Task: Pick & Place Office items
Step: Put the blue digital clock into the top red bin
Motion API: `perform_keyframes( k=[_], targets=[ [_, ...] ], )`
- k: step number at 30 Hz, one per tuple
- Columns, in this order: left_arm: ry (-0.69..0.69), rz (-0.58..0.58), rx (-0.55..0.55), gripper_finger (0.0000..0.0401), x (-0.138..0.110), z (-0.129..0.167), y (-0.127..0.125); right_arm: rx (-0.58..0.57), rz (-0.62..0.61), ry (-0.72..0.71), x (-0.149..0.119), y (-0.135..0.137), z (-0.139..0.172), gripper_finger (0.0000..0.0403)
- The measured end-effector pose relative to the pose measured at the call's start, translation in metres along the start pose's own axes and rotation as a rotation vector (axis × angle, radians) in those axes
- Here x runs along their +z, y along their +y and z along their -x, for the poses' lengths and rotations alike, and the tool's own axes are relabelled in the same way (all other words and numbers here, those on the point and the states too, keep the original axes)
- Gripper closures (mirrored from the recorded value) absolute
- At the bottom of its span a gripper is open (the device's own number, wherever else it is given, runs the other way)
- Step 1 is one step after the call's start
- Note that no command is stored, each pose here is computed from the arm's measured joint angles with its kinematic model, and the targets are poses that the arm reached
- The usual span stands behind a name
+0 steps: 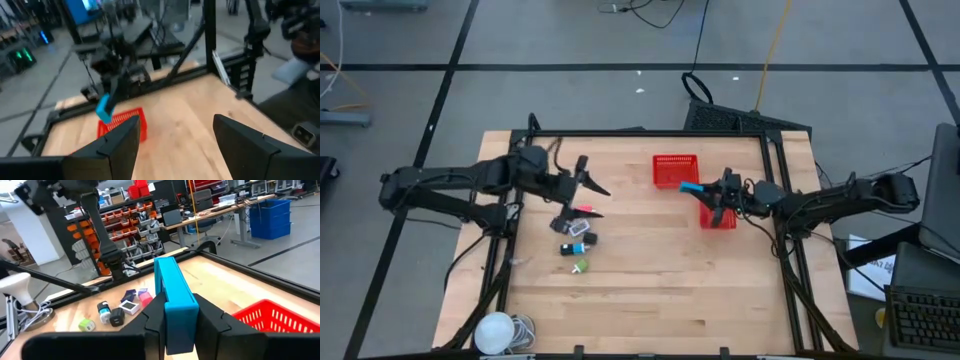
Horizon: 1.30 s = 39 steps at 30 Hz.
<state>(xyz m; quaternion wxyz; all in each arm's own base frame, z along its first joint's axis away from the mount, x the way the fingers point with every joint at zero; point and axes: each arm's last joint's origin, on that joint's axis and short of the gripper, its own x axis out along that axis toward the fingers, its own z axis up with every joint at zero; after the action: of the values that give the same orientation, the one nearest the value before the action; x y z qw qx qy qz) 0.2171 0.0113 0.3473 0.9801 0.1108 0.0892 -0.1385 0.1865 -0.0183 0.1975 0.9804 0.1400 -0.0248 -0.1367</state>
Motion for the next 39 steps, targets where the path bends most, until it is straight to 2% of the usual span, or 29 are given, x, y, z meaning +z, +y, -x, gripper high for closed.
perform_keyframes(
  k=[9, 15, 20, 27, 32, 39],
  targets=[
    [-0.101, 0.143, 0.124, 0.0132, -0.060, 0.019, 0.001, 0.008, 0.003, -0.012, 0.003, 0.000, 0.005, 0.0348],
    [-0.148, 0.240, 0.167, 0.0122, -0.091, 0.042, -0.013, 0.007, 0.005, -0.011, 0.003, 0.000, 0.006, 0.0347],
    [-0.260, 0.228, 0.189, 0.0119, -0.100, 0.069, -0.030, 0.005, 0.005, -0.013, 0.003, 0.000, 0.006, 0.0348],
    [-0.445, 0.141, 0.238, 0.0127, -0.105, 0.102, -0.050, 0.005, 0.005, -0.013, 0.003, 0.000, 0.006, 0.0347],
    [-0.492, 0.147, 0.242, 0.0120, -0.121, 0.107, -0.058, 0.005, 0.004, -0.013, 0.003, 0.000, 0.006, 0.0347],
    [-0.462, 0.196, 0.298, 0.0116, -0.153, 0.095, -0.059, 0.005, -0.013, -0.014, 0.003, 0.000, 0.006, 0.0348]
  ],
)
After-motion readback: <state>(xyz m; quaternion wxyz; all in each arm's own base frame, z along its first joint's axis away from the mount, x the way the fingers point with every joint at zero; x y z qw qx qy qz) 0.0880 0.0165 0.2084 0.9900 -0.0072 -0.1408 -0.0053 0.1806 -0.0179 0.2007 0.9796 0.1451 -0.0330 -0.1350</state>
